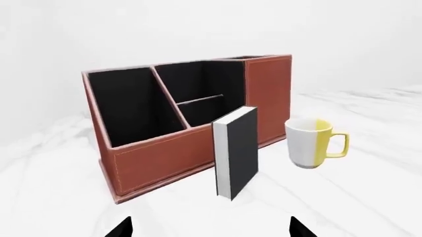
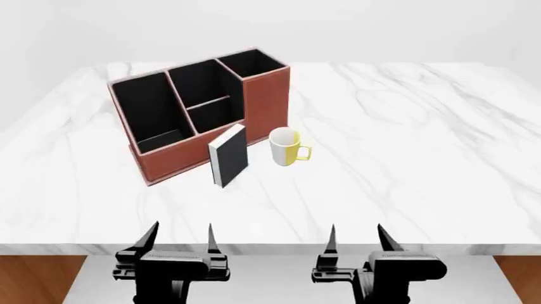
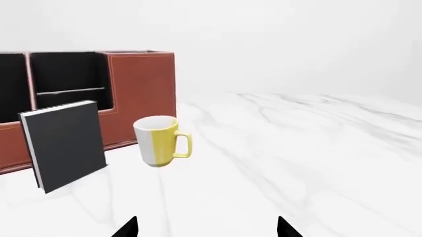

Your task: Pick up the book and place it in the right compartment of the caddy.

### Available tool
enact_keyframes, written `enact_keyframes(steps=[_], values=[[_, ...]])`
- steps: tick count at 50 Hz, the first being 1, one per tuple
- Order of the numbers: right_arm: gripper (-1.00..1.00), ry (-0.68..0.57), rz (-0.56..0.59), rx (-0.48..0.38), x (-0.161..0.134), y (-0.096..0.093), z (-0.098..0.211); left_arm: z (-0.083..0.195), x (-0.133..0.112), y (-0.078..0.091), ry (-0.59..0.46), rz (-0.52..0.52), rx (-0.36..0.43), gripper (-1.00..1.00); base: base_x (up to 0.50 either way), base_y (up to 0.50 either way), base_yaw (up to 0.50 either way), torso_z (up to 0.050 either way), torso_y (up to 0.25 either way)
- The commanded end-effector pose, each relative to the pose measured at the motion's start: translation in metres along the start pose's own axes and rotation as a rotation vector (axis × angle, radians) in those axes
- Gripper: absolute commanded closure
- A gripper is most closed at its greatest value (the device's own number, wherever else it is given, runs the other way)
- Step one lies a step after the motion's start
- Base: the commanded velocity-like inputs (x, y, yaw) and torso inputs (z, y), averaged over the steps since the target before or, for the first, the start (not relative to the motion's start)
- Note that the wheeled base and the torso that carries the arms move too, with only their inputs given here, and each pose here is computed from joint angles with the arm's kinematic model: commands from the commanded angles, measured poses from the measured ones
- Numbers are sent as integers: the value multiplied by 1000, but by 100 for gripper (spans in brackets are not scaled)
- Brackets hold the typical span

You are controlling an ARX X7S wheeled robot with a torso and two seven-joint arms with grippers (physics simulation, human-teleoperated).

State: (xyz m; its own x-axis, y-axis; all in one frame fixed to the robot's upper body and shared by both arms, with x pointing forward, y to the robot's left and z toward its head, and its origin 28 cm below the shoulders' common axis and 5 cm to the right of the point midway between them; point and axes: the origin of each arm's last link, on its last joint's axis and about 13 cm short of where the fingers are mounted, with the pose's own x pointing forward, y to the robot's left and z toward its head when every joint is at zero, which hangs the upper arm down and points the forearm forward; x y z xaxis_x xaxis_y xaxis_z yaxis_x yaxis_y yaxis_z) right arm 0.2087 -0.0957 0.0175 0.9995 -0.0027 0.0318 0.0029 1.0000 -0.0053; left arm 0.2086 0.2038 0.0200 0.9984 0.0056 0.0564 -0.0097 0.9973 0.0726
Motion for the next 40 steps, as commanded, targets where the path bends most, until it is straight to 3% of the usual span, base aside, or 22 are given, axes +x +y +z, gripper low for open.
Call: enact_keyframes(steps=[1,5,11,24,40], values=[[-100,-250,-3,-30,-5,0,34,42,-6,3,-255,51,74,-100,0,0,0,0,0],[-100,-402,9,47,-13,1,61,74,-18,4,-447,90,98,-100,0,0,0,0,0],[-100,-541,33,79,-23,2,77,96,-30,3,-587,104,79,-100,0,0,0,0,0],[-100,-591,55,132,-29,4,87,105,-35,5,-618,117,77,-100,32,0,0,0,0],[-100,-595,74,143,-30,3,88,104,-35,4,-615,110,76,-100,465,-67,0,0,0]])
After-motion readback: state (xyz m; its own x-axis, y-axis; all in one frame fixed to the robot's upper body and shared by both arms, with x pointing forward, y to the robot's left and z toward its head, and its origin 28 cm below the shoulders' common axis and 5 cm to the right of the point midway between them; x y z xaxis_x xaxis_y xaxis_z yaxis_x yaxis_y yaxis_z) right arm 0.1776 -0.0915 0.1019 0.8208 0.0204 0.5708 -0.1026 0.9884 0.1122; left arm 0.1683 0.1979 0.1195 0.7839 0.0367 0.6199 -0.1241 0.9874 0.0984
